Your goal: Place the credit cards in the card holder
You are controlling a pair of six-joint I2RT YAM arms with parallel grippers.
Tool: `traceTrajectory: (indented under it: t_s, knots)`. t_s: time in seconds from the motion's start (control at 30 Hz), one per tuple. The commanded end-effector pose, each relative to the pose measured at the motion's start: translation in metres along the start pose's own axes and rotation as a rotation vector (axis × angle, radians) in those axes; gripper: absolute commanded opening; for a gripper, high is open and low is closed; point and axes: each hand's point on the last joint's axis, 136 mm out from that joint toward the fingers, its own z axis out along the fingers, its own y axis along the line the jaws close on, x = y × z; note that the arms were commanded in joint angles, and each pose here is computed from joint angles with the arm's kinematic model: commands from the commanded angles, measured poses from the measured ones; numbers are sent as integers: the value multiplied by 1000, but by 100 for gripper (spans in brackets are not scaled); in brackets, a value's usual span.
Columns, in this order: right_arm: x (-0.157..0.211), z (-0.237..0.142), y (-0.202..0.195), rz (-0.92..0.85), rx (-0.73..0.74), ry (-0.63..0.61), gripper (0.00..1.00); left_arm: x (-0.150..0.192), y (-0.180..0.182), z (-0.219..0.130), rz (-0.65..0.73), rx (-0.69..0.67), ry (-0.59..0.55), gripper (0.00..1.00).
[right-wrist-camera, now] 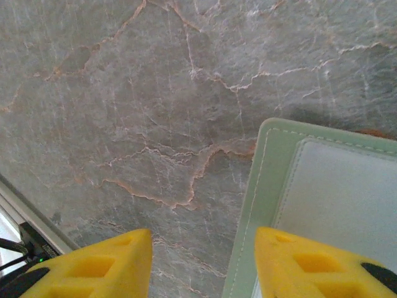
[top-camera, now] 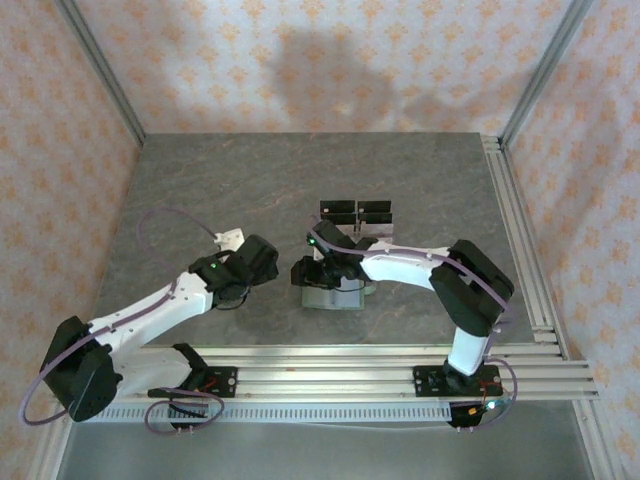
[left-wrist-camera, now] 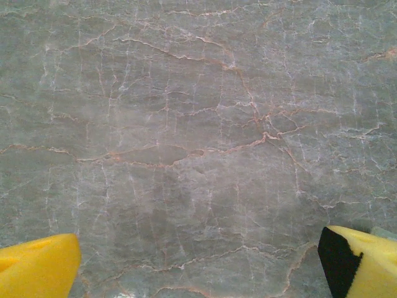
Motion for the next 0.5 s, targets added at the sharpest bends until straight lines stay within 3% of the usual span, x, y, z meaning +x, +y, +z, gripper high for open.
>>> traceTrajectory:
  t_s: [0.0, 0.1, 0.27, 0.47]
  knots:
    - [-14, -26, 13, -32, -7, -44, 47, -3, 5, -1, -4, -1, -21, 100]
    - [-34, -67, 10, -23, -6, -134, 47, -1, -14, 0, 4, 76, 3, 100]
    - [-62, -133, -41, -10, 158, -262, 47, 5, -58, 3, 59, 202, 62, 100]
    - [-84, -166, -94, -44, 333, -289, 48, 20, -109, 5, 191, 267, 105, 100]
